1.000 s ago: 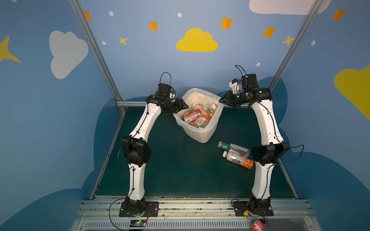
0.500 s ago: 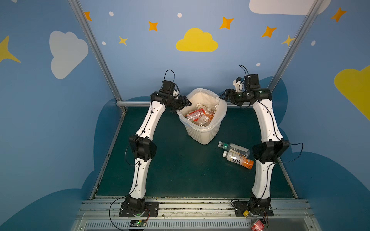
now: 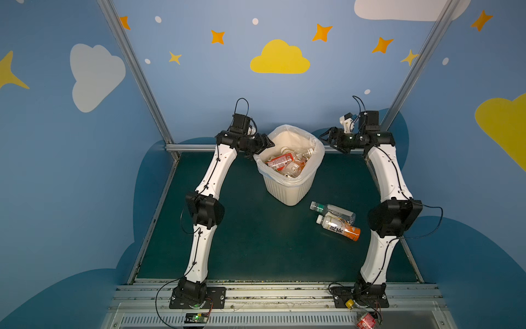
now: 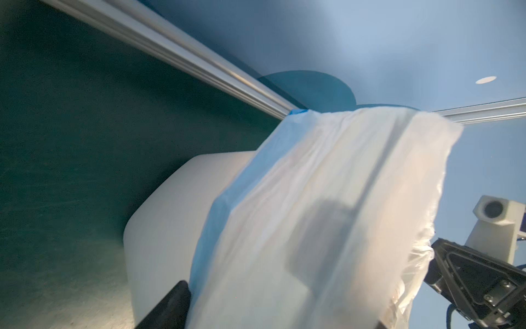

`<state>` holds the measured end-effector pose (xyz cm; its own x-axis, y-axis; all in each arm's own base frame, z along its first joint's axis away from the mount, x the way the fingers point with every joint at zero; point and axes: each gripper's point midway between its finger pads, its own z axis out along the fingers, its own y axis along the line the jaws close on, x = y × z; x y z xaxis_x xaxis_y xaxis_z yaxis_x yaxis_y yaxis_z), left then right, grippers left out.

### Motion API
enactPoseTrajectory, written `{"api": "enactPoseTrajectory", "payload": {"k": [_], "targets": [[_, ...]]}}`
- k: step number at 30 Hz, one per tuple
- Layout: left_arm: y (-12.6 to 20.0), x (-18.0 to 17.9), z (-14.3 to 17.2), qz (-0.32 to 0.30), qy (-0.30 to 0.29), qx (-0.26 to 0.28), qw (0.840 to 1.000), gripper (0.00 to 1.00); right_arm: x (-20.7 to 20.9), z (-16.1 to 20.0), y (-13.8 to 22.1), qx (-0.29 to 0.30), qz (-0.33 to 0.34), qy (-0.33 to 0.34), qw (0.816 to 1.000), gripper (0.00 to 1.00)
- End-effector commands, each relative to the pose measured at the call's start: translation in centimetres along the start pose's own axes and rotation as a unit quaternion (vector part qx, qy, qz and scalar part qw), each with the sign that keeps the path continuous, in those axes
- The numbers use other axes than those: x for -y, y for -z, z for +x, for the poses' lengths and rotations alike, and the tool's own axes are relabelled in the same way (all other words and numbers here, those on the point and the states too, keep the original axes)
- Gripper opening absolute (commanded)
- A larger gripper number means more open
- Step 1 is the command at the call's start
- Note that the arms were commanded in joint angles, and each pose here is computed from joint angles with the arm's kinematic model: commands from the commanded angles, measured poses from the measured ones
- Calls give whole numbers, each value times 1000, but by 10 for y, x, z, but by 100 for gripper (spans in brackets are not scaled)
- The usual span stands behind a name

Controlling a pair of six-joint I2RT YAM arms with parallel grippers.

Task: Throw the plastic bottles in the bin
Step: Move the trash bin to the top-center of the table.

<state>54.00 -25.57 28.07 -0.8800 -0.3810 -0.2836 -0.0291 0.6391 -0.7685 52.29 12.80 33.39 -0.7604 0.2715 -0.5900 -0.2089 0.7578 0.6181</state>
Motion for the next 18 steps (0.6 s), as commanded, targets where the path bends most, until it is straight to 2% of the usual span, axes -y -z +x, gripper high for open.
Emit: {"api": "enactPoseTrajectory", "payload": {"k": [1, 6, 10, 18], "targets": [[-15, 2, -8, 12, -7, 14, 1000, 79, -36, -19, 30, 41, -48, 27, 998, 88], [-15, 20, -19, 44, -27, 38, 998, 82, -31, -14, 26, 32, -43, 20, 998, 88], [-3, 32, -33, 55, -48, 73, 995, 86, -29, -14, 30, 42, -33, 21, 998, 89], [66, 51, -58, 38, -107, 148, 982, 90, -12, -27, 71, 106, 2, 7, 994, 89]]}}
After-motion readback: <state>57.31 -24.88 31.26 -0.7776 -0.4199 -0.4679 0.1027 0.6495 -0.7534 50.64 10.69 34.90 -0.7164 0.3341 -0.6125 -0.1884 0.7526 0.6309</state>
